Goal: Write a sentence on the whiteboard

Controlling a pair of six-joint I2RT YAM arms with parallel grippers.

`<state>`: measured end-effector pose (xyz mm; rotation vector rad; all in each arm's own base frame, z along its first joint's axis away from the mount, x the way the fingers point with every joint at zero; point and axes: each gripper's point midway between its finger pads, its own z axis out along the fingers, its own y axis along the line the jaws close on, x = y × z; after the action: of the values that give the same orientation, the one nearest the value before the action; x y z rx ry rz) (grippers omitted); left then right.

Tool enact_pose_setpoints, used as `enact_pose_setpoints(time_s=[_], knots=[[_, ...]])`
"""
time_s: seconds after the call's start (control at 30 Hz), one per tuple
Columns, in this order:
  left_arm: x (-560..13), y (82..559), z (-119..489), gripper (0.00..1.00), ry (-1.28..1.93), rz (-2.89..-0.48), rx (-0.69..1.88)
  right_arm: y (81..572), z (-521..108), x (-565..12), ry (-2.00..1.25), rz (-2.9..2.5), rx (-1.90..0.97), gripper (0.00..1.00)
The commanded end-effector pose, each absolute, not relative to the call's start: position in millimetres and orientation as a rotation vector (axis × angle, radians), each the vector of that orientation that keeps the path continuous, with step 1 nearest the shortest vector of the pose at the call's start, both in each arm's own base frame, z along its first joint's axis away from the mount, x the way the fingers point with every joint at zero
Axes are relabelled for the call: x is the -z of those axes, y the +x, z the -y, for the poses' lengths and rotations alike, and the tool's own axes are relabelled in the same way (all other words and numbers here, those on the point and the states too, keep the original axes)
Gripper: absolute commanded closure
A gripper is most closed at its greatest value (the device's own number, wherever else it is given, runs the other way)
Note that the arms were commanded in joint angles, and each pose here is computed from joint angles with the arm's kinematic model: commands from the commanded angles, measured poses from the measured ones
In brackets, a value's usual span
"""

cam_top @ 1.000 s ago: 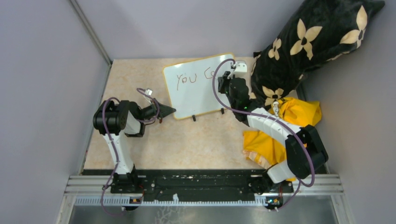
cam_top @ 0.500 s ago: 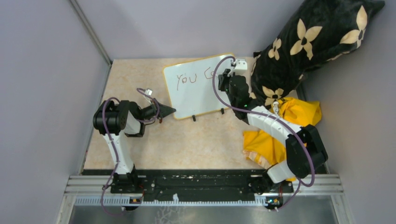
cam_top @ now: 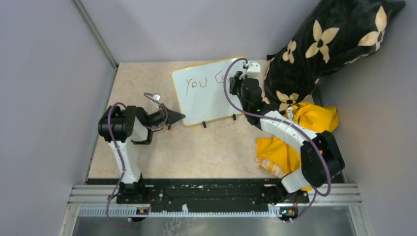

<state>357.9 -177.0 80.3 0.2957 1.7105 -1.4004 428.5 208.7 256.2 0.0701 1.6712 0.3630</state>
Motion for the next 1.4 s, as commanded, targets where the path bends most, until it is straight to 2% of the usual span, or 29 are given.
enact_pose_setpoints(time_s=[0.0,0.57,0.97,1.37], knots=[[-83.0,357.4,178.1,1.00,0.317,-1.678,1.393,437.0,-203.2,-281.3,0.097,-1.606,-0.362,1.00],[-82.7,357.4,178.6,1.00,0.318,-1.679,1.395,424.1,-196.0,-257.9,0.103,-1.651,-0.356,1.00],[-82.6,357.6,178.5,1.00,0.317,-1.680,1.395,418.4,-188.6,-304.1,0.143,-1.543,-0.389,1.00],[-82.4,357.4,178.6,1.00,0.319,-1.680,1.395,428.8,-191.6,-305.8,0.143,-1.534,-0.403,1.00]])
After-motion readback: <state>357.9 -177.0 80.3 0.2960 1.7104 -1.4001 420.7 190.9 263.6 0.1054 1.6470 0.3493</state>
